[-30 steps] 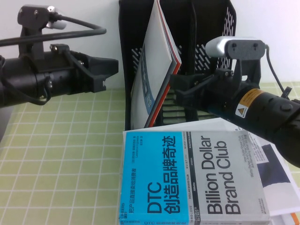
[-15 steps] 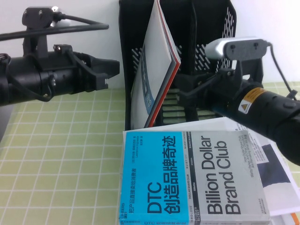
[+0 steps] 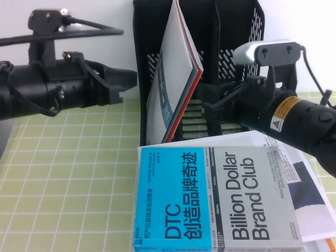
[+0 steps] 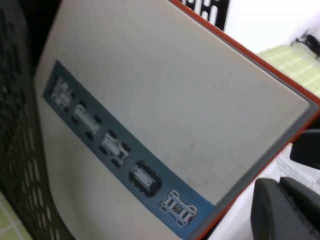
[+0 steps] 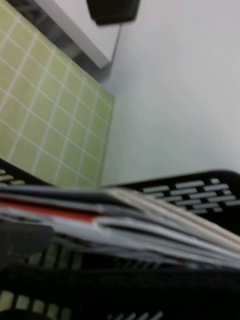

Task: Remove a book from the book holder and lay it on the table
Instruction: Hold the bookshelf, then pick up the right side book from the book shelf

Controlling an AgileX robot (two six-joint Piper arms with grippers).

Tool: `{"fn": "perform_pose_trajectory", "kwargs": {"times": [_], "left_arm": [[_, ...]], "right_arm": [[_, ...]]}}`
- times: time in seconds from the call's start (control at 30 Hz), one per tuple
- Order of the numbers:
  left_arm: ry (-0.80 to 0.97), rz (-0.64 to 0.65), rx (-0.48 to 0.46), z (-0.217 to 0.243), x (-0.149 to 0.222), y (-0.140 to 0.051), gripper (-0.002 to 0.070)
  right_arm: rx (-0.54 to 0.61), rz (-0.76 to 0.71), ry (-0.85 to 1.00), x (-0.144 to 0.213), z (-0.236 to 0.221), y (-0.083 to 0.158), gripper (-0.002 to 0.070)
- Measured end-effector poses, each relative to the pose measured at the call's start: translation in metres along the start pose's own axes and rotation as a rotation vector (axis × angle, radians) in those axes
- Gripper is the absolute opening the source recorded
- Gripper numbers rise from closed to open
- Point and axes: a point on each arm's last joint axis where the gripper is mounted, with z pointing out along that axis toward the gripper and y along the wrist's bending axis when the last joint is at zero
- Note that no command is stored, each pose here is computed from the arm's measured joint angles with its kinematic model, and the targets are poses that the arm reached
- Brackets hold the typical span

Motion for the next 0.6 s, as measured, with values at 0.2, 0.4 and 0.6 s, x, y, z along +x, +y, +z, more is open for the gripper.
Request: {"fn": "perform_pose_trajectory", "kwargs": {"times": [0.2, 0.4, 0.6], "left_arm": [[0.057, 0.091, 0.013, 0.015, 0.006, -0.016, -0.0003], [0.074, 0.084, 0.019, 0.029, 0.003, -0.014, -0.0003], [0.063, 0.087, 0.015, 0.031, -0.003, -0.013, -0.0003]], "right_arm": [[-0.046, -0.011, 0.010, 0.001, 0.000, 0.004, 0.0291], [-0.050, -0.012, 0.003, 0.002, 0.002, 0.004, 0.0291], [-0.009, 0.051, 0.015, 0.011, 0.011, -0.004, 0.0291]]}}
